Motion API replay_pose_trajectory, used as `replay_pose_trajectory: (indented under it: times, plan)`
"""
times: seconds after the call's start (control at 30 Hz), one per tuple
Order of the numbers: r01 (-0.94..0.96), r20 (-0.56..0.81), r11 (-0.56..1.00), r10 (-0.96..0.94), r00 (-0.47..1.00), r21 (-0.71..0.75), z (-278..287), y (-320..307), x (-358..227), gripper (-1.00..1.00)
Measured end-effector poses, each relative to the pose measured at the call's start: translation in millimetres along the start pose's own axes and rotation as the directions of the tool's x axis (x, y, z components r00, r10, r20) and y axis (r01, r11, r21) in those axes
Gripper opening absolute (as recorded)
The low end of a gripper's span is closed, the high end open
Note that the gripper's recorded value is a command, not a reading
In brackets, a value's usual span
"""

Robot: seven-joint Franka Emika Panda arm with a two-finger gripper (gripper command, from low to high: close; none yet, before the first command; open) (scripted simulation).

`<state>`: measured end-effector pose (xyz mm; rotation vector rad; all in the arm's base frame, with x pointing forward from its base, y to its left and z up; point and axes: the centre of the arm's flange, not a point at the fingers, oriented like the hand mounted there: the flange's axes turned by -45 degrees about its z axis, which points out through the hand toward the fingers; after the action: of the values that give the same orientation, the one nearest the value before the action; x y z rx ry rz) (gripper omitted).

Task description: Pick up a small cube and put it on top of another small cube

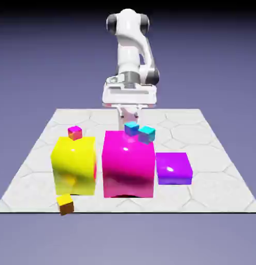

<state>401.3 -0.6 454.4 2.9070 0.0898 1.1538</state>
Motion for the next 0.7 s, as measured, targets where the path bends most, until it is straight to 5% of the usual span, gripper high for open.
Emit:
replay_pose_trajectory:
  times: [0.7]
  plan:
    - [0.133, 0.655, 0.988, -0.154, 0.74, 0.081, 212, 124, 15, 0.0]
